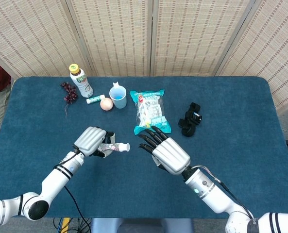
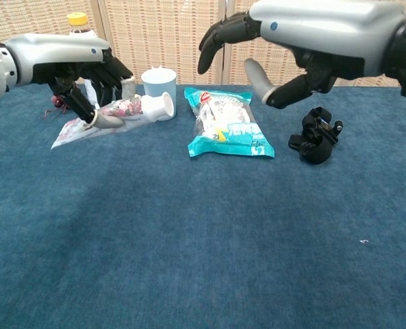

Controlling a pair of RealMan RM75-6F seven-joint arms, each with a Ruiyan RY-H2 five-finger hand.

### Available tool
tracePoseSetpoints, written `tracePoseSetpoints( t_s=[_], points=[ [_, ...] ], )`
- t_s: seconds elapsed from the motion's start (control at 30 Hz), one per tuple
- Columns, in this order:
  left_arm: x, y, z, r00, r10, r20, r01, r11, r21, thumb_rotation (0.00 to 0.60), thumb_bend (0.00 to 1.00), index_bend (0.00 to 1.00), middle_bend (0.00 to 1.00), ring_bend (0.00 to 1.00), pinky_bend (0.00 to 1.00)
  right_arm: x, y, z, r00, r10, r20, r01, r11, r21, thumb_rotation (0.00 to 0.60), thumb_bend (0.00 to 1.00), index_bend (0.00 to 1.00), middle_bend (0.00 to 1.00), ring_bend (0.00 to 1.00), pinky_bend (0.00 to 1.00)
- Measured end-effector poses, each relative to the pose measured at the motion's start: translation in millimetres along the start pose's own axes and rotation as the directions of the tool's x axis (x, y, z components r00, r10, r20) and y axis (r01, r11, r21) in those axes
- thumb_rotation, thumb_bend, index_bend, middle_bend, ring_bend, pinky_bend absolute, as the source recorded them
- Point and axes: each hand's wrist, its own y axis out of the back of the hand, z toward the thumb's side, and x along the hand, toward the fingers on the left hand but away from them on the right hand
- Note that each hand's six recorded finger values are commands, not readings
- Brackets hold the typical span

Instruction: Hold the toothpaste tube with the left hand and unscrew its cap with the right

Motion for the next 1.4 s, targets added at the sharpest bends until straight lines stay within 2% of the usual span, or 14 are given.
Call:
tracePoseSetpoints(
  t_s=[0.67,1.4],
  points=[
    [8.5,-3.5,3.8,0.999,-0.021,-0.028,0.022,0.999,0.028,0.6,0.41,0.61,0.68,0.52,0.37,-36.3,-29.8,13.4,0.999,0.045,-0.025,-0.044,0.999,0.025,0.6,0.76,0.28,0.12,0.0,0.0],
    [10.6,-3.0,4.0,0.999,-0.024,-0.037,0.024,1.0,0.012,0.6,0.42,0.62,0.69,0.52,0.37,-48.5,-44.8,11.4,0.996,0.083,-0.009,-0.083,0.996,0.035,0.6,0.76,0.28,0.12,0.0,0.0]
  ],
)
